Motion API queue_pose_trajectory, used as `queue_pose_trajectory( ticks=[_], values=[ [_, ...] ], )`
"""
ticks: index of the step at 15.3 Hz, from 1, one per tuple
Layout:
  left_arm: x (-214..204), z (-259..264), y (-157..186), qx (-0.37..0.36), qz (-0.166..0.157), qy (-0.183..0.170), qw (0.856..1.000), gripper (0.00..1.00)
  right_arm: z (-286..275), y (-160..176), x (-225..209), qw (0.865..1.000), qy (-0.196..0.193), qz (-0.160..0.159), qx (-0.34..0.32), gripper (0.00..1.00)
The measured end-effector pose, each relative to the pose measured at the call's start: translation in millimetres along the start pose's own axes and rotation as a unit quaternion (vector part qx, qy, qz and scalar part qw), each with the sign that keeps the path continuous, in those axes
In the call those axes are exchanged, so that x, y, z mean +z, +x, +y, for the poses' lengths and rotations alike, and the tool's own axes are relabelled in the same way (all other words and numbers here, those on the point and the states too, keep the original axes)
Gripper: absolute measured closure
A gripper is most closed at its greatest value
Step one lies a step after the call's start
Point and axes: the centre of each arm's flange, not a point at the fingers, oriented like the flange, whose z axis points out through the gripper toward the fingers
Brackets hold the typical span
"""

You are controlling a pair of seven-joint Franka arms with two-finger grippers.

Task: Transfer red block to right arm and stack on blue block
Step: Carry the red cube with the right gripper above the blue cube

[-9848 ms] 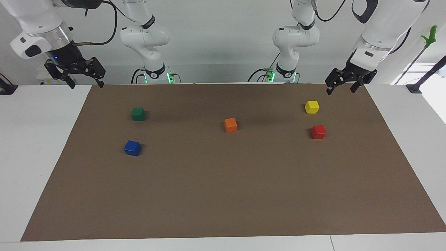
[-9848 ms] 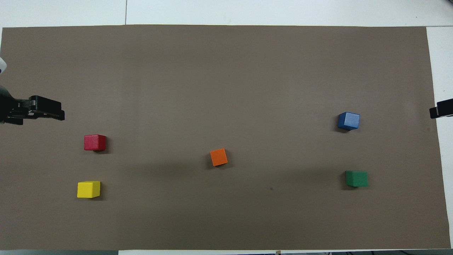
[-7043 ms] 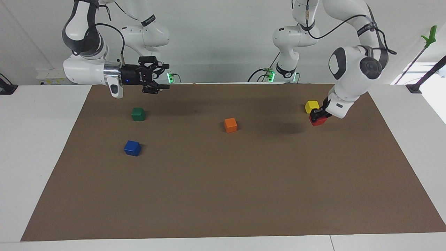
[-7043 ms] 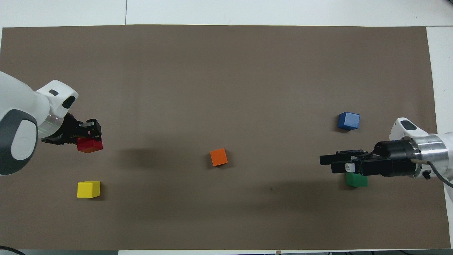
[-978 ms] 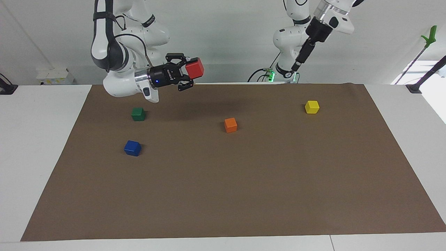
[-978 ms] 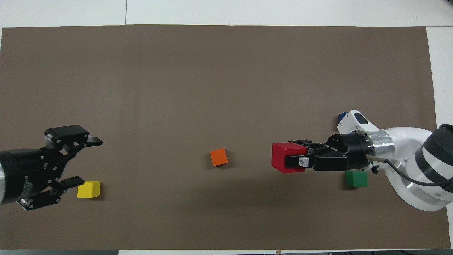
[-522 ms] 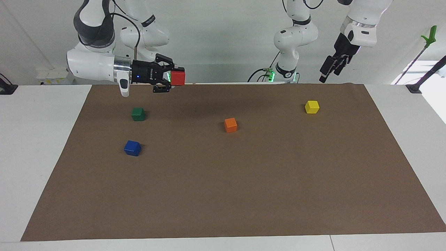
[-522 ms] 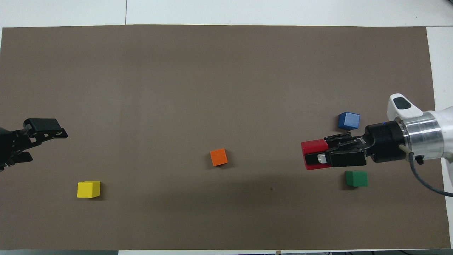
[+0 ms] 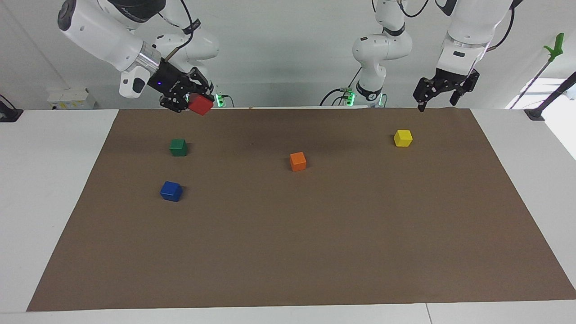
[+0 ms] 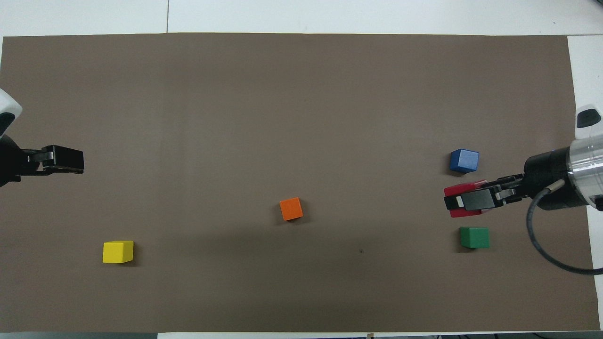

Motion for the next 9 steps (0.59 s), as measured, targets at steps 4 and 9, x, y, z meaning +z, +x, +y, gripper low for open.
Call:
queue_pose_trajectory(
  ticks=[4, 9],
  values=[
    [21.4, -48.7, 15.5, -0.037, -0.026, -0.033, 0.998, 0.00, 7.5, 13.8, 12.5, 0.985, -0.162, 0.009, 0.061, 0.43],
    [23.0, -34.6, 25.5, -0.025, -0.032, -0.039, 0.998, 0.00, 47.0, 31.8, 34.2, 0.963, -0.244, 0.005, 0.119, 0.43]
  ],
)
